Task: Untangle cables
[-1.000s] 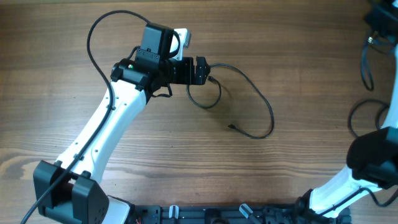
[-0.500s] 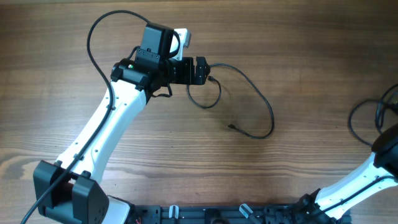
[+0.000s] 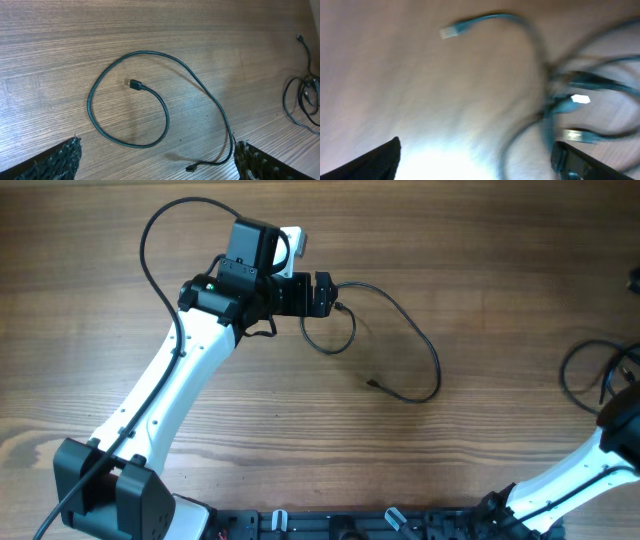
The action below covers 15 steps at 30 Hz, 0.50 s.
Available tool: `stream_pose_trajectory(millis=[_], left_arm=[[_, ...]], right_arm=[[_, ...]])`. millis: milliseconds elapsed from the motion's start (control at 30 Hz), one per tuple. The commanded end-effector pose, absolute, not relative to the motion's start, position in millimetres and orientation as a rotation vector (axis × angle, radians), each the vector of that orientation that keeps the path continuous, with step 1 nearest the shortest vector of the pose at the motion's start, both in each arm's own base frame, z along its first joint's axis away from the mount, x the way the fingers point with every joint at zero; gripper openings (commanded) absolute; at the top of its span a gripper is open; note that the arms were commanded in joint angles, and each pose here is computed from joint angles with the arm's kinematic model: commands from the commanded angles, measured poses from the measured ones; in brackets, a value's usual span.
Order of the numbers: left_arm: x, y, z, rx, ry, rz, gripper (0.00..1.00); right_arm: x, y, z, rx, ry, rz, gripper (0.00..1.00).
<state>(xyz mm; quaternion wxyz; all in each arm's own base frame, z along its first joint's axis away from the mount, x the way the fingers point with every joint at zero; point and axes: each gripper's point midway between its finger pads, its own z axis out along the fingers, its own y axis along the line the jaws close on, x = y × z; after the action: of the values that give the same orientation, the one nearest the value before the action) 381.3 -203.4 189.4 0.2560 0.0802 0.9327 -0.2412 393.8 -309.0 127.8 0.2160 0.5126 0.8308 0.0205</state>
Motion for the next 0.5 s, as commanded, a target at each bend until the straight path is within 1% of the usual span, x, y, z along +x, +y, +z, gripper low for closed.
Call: stream_pose_trajectory(millis=[0,100,167,267,300,367,467], left_arm=[[382,-201,181,0.233,2.545,-0.631,1.00],[382,-201,182,0.234,2.543,-0.632,1.00],[382,-201,182,0.233,2.544,-0.632,1.00],[382,-201,181,0.232,2.544,-0.631,1.00],[383,-198,181,0.196,2.550,-0.625,1.00],[398,-169,177,-0.133,2.562,-0.534,1.00],[410,-137,176,-0.372,2.537,-0.505,1.00]], right_arm=[[429,-243,225,0.976,2.244,0.411,0.96],[431,-181,270,0.805,2.246,0.527,0.96],[432,-131,275,0.680,2.324,0.571,0.96],[432,-37,249,0.445,2.521,0.651,0.96],[431,-15,240,0.397,2.565,0.650,0.96],[423,37,212,0.325,2.676,0.644,0.96],[403,107,164,0.252,2.794,0.701,0.96]])
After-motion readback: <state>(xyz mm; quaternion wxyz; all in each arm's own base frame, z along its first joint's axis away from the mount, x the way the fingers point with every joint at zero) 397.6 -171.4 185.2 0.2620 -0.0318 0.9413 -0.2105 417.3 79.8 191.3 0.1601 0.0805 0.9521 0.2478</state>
